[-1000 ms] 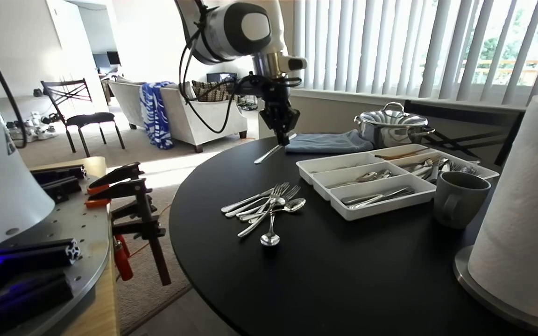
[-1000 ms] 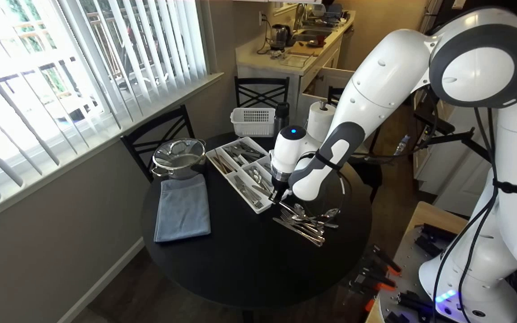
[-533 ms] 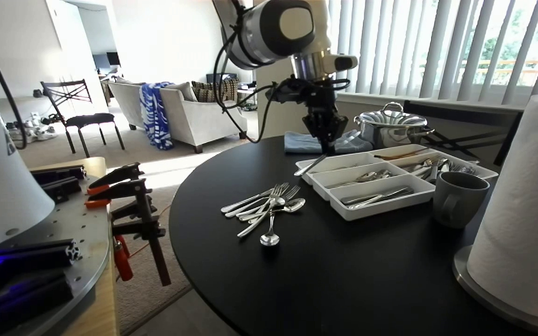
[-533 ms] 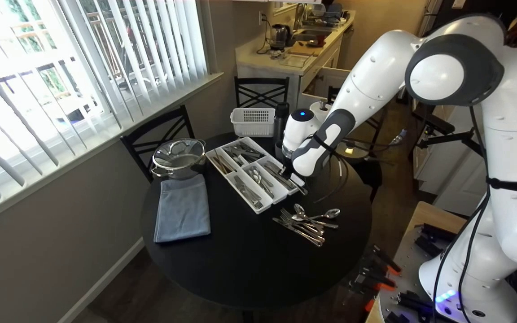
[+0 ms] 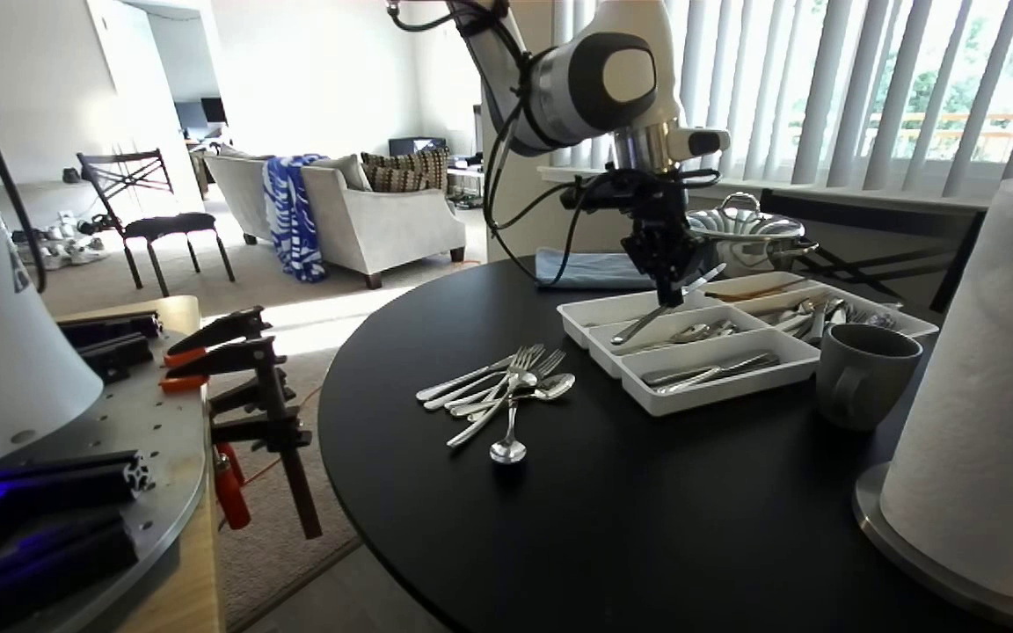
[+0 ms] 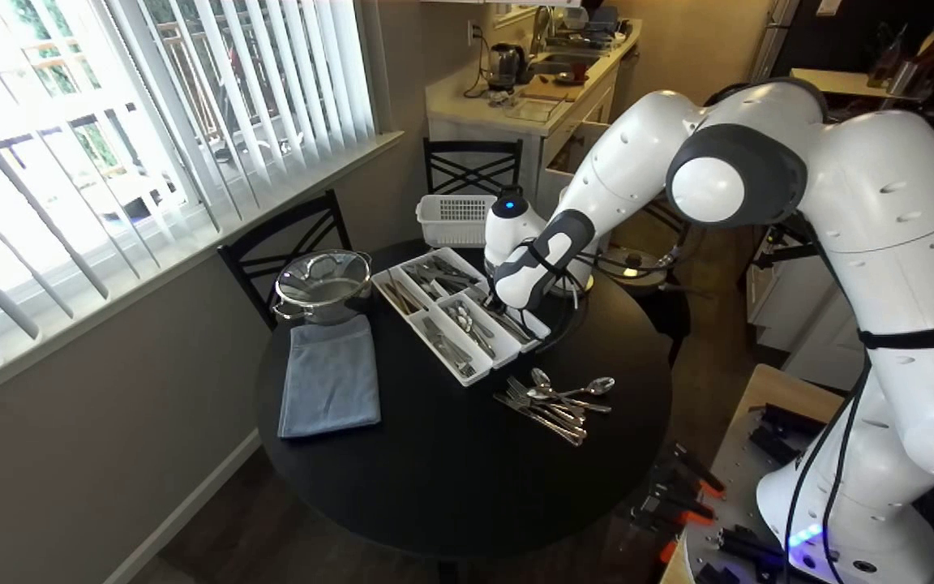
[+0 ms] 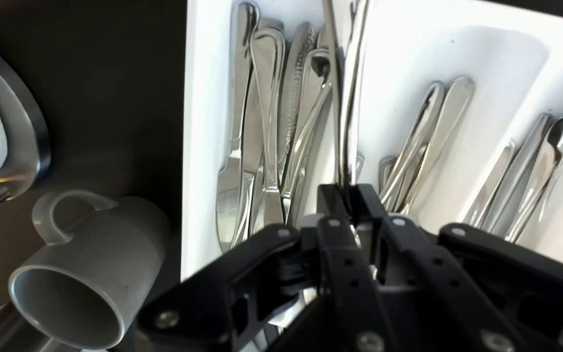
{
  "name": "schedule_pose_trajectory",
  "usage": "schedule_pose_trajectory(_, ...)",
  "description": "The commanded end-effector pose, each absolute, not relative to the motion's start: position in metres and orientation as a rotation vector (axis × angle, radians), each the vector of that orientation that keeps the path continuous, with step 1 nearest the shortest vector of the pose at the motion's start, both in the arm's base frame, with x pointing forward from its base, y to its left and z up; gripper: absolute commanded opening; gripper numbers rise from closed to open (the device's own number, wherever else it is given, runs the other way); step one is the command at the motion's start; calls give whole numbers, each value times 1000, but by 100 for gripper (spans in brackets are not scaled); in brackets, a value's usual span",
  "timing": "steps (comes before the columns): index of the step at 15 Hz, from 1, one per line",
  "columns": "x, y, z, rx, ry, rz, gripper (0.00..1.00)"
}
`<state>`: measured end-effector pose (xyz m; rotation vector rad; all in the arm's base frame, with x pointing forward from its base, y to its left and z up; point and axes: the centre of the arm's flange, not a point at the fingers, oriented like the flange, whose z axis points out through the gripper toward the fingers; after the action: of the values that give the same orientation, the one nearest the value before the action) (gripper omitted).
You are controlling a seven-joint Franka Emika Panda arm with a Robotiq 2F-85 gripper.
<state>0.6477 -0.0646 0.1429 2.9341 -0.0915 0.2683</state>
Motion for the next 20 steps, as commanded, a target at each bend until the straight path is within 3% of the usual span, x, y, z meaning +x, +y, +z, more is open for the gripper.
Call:
schedule_pose_trajectory(1,670,-67,122,2929,-135,223,3)
schedule_pose_trajectory(14,680,-89,104,2857,-294,203,3)
schedule_pose_trajectory(15,680,-89,104,2861,-303,198,37)
schedule_pose_trajectory(16,680,-88,103,2863,-309,193,38)
schedule_pose_trajectory(20,667,-72,124,2926,-283,261,62)
